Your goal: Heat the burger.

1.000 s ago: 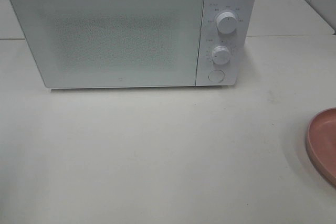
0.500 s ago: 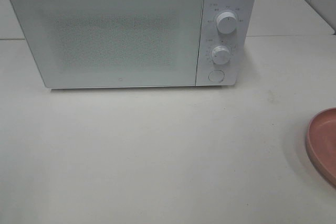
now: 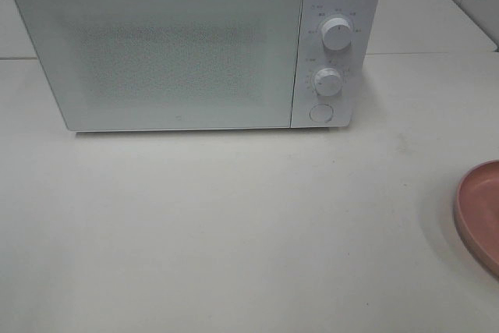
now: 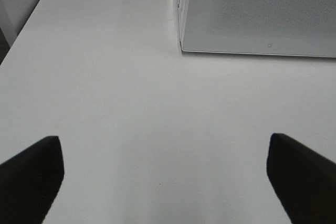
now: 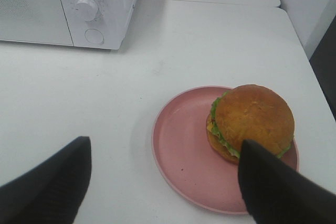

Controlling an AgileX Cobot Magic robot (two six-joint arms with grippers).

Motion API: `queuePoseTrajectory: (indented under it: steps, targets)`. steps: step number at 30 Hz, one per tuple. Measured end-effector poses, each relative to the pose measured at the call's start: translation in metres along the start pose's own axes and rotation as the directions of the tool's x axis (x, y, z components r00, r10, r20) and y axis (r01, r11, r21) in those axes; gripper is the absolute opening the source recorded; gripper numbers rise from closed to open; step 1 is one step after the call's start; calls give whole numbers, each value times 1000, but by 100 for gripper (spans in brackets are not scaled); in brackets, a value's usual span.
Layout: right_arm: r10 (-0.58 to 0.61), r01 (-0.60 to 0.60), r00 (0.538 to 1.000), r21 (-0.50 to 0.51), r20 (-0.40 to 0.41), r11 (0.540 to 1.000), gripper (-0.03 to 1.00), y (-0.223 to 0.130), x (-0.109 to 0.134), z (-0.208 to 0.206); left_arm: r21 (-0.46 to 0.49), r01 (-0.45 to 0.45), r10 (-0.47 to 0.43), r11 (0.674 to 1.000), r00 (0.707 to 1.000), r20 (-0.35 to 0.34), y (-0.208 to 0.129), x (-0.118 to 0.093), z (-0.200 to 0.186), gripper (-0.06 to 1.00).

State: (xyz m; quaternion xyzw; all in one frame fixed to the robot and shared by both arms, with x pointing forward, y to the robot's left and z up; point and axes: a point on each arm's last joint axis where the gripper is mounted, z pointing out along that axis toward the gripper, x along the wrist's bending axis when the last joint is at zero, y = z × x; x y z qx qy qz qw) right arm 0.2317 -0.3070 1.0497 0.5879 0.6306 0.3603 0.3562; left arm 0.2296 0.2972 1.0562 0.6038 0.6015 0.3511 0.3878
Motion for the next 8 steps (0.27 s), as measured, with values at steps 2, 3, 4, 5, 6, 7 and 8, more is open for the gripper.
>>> queuePoseTrajectory:
  steps: [2,3,4,5,6,7,8]
  targets:
    - [0,0,1000,0,0,1000,75,0,0,0,0,0,0,1000,1000,1,0,0,0,97]
    - [0,0,1000,0,0,1000,75,0,0,0,0,0,0,1000,1000,1,0,0,0,97]
    - [0,0,1000,0,0,1000,75,0,0,0,0,0,0,1000,1000,1,0,0,0,97]
    - [0,0,1000,0,0,1000,75,0,0,0,0,0,0,1000,1000,1,0,0,0,97]
    - [0,0,1000,0,0,1000,75,0,0,0,0,0,0,1000,1000,1,0,0,0,97]
    - [0,0,1000,0,0,1000,75,0,0,0,0,0,0,1000,1000,1,0,0,0,97]
    - [0,0,1000,0,0,1000,75,0,0,0,0,0,0,1000,1000,1,0,0,0,97]
